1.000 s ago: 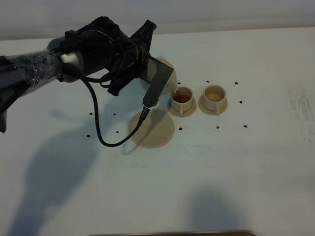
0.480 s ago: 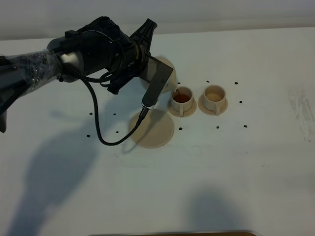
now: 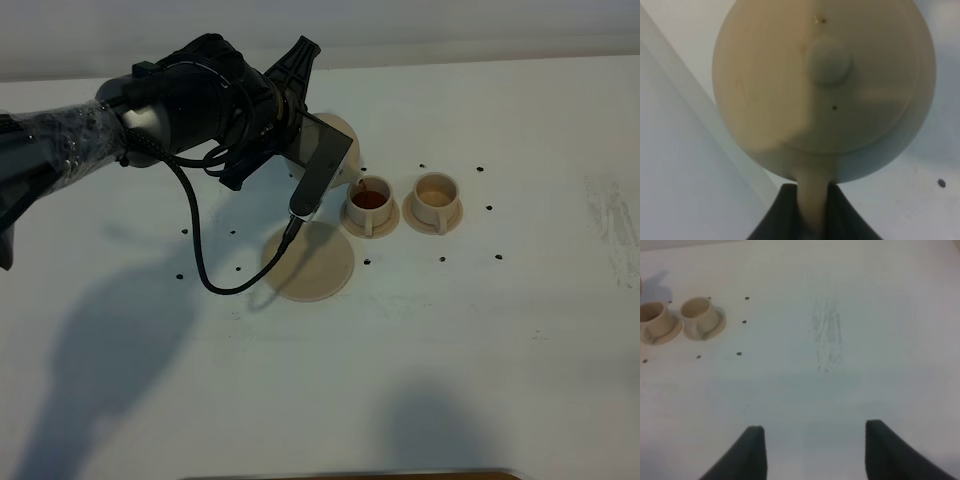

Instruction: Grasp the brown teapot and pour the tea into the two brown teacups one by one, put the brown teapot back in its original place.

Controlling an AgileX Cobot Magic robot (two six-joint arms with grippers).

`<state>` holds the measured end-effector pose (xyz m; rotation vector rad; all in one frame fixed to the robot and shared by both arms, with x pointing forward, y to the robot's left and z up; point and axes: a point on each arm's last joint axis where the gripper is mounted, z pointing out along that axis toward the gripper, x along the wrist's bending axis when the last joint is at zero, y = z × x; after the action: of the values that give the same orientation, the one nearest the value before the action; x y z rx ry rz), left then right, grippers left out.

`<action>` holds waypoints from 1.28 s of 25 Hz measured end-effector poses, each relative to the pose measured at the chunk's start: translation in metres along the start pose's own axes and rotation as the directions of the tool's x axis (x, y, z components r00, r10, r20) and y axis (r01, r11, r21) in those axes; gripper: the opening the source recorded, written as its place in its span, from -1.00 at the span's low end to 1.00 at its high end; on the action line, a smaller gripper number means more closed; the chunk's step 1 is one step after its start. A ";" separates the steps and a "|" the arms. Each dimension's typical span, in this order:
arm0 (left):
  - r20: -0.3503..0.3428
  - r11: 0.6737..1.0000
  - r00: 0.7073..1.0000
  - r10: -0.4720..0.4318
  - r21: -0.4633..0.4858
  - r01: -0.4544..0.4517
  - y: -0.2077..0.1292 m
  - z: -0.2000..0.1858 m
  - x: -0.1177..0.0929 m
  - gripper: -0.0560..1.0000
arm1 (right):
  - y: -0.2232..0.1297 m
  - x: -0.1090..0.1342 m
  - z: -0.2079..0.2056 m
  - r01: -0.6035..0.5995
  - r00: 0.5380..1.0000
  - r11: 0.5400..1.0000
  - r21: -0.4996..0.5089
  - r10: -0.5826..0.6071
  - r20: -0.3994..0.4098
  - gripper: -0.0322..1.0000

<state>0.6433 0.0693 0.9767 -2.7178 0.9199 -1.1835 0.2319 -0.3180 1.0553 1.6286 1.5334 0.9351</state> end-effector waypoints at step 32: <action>-0.042 0.999 0.998 0.053 0.001 -0.053 0.005 -0.001 0.005 -0.59 | 0.000 0.000 0.000 0.000 1.000 1.000 0.000 0.000 0.000 -0.10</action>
<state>0.6427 0.0631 0.9793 -2.6606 0.9907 -1.2355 0.2319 -0.3180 1.0553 1.6286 1.5334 0.9351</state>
